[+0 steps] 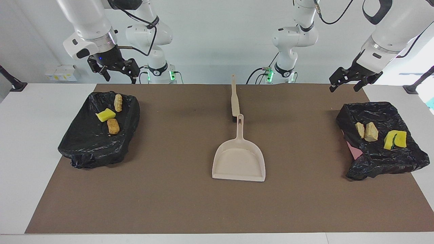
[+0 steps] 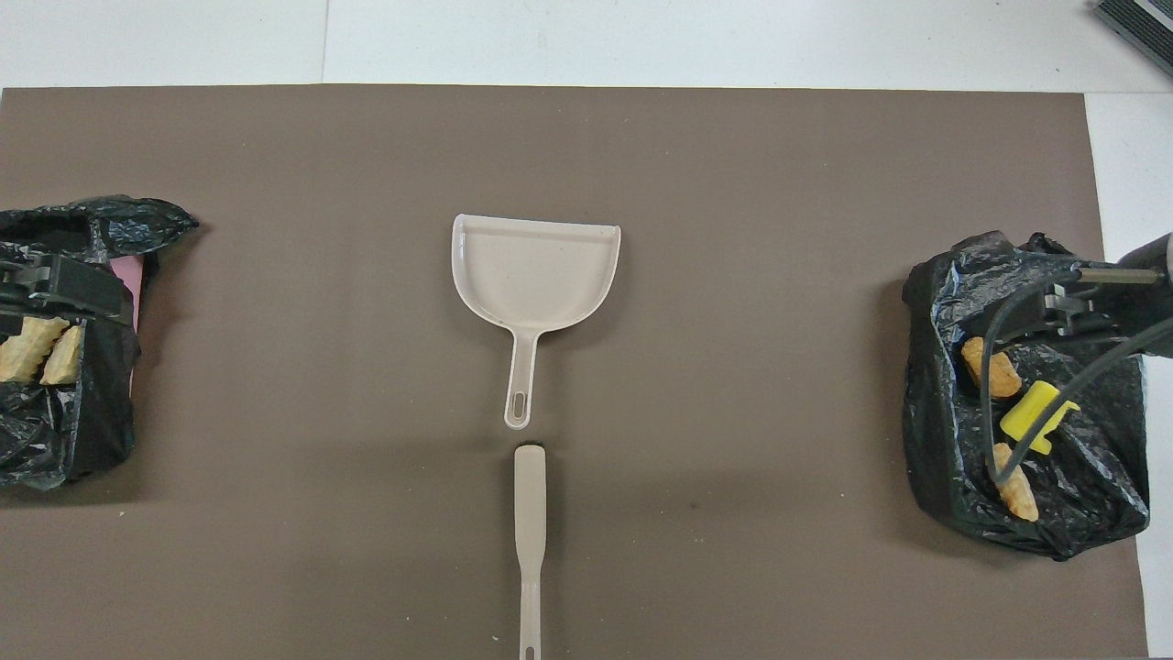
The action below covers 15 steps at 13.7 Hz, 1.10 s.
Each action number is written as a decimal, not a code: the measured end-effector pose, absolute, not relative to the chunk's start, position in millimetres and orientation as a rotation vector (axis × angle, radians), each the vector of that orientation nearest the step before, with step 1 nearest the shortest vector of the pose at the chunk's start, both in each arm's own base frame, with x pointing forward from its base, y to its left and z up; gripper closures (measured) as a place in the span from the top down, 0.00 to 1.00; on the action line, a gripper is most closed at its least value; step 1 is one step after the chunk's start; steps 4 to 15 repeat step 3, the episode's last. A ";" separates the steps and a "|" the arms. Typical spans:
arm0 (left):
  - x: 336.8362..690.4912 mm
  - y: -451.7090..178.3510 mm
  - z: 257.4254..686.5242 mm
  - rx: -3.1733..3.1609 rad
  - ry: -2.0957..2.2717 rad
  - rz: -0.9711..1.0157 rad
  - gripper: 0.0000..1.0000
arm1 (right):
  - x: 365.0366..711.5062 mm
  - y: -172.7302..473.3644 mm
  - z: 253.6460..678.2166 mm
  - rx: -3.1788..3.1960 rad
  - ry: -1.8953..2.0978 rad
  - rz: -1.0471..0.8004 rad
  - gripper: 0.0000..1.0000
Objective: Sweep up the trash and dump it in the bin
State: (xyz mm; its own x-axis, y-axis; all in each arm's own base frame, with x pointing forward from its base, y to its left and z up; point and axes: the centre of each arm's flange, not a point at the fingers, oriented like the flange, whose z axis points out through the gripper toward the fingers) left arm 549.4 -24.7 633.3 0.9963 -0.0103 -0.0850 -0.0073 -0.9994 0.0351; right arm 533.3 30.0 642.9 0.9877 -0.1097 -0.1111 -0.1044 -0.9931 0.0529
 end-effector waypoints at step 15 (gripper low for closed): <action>549.4 -25.6 634.1 3.104 -0.017 -0.130 1.00 | 533.3 30.0 642.9 3.085 -0.166 -0.176 1.00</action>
